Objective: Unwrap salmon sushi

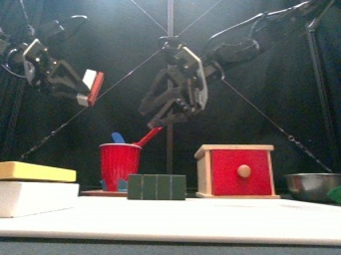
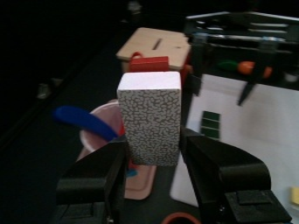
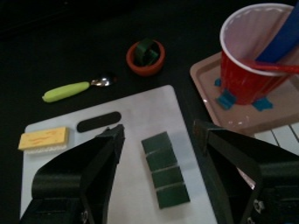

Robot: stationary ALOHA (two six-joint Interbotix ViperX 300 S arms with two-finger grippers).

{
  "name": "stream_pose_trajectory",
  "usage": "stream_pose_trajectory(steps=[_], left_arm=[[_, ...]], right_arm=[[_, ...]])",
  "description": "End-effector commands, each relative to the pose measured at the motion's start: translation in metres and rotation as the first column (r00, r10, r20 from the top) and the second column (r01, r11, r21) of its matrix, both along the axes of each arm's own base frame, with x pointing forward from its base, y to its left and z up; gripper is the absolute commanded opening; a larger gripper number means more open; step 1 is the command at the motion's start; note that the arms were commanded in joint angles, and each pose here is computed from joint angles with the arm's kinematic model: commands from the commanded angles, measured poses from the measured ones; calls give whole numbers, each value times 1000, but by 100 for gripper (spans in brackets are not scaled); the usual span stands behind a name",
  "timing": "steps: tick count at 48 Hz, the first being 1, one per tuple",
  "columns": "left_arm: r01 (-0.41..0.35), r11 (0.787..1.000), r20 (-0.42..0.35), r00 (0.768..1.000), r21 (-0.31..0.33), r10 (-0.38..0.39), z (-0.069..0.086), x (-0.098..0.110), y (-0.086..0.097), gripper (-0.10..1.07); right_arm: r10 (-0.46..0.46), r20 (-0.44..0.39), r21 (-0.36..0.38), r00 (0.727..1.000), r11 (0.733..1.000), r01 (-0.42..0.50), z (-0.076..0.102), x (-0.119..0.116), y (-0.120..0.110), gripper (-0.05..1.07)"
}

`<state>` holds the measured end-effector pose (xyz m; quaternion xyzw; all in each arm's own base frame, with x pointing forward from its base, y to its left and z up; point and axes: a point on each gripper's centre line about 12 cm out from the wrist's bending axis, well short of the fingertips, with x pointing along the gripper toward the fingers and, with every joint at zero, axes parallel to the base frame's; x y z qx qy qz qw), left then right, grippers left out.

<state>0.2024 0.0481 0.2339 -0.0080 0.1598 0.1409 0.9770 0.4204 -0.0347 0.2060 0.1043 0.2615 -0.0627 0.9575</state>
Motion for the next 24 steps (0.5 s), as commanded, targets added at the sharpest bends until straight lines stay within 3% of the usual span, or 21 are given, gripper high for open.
stream_pose_trajectory(steps=[1, 7, 14, 24], left_arm=[[68, 998, 28, 997, -13, -67, 13, 8, -8, 68], [124, 992, 25, 992, -32, -123, 15, 14, -15, 68], [140, 989, 3, 990, -44, -140, 15, 25, -16, 68], [199, 979, -42, 979, -47, -201, 17, 55, -26, 68]], right_arm=[[7, 61, 5, 998, 1000, -8, 25, -21, 6, 95], [13, 70, 15, 997, 1000, -14, 28, -43, 12, 95], [19, 92, 25, 996, 999, -22, 31, -65, 16, 95], [14, 123, 51, 992, 999, -20, 32, -82, 18, 95]])
